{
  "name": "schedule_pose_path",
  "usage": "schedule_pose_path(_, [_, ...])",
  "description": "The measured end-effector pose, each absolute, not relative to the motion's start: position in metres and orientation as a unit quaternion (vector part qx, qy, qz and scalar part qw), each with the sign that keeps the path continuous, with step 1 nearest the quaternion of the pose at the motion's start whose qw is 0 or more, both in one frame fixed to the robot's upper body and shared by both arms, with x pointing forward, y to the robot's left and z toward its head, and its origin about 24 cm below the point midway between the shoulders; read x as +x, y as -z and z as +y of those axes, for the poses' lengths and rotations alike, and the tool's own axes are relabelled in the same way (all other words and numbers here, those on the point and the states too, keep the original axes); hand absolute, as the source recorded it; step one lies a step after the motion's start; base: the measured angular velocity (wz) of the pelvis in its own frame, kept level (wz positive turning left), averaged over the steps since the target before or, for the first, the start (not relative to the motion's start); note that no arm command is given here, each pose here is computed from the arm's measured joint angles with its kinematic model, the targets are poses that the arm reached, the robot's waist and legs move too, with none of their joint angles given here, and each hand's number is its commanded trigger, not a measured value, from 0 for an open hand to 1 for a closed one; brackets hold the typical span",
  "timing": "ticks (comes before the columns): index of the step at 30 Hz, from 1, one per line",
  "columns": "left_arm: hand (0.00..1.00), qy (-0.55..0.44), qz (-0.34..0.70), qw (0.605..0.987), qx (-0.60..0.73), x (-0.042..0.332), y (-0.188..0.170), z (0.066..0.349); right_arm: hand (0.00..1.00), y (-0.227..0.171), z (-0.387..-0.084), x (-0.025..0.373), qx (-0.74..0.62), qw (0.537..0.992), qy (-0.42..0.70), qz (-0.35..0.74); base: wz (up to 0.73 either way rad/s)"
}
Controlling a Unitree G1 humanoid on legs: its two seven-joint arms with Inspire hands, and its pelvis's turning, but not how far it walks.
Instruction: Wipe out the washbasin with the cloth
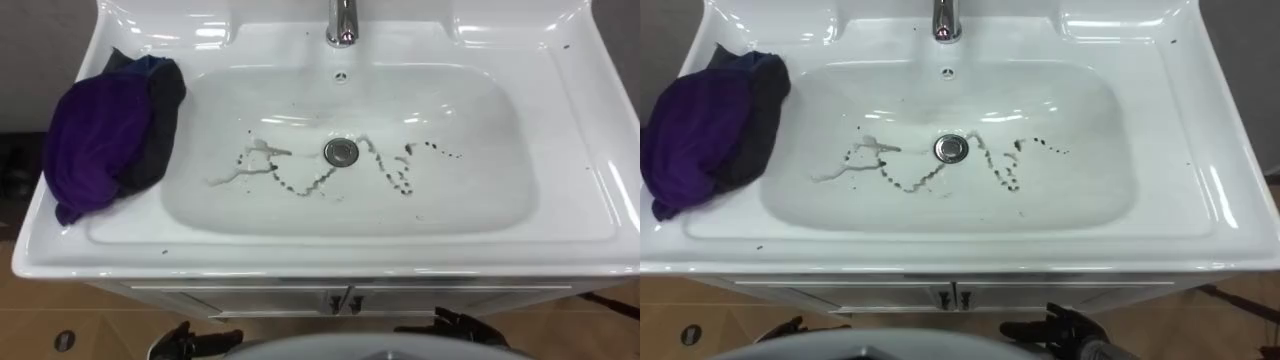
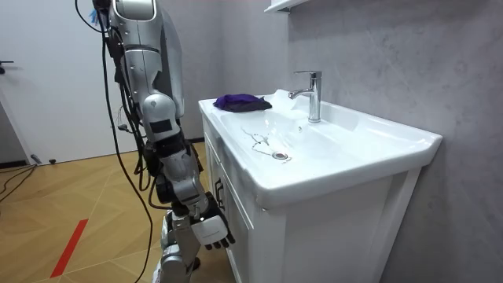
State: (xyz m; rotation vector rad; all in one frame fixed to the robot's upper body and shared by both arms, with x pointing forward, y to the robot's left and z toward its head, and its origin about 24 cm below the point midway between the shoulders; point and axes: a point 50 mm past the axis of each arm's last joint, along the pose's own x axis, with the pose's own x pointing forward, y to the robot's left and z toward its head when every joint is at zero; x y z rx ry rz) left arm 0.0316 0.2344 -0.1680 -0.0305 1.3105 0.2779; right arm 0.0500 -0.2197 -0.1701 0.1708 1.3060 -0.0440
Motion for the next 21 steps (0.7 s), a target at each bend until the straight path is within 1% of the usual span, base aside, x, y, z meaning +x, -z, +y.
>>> schedule_pose_path(6, [0.0,-0.134,0.615,0.777,-0.024,0.0317,0.1685,0.2341,0.0,0.1702,-0.2199,0.0498,0.084,0.786,0.023,0.612,0.0])
schedule_pose_path(21, [0.0,-0.129,0.615,0.778,-0.028,0.032,0.1684,0.2343,0.0,0.1699,-0.22,0.0507,0.088,0.785,0.02,0.614,0.0])
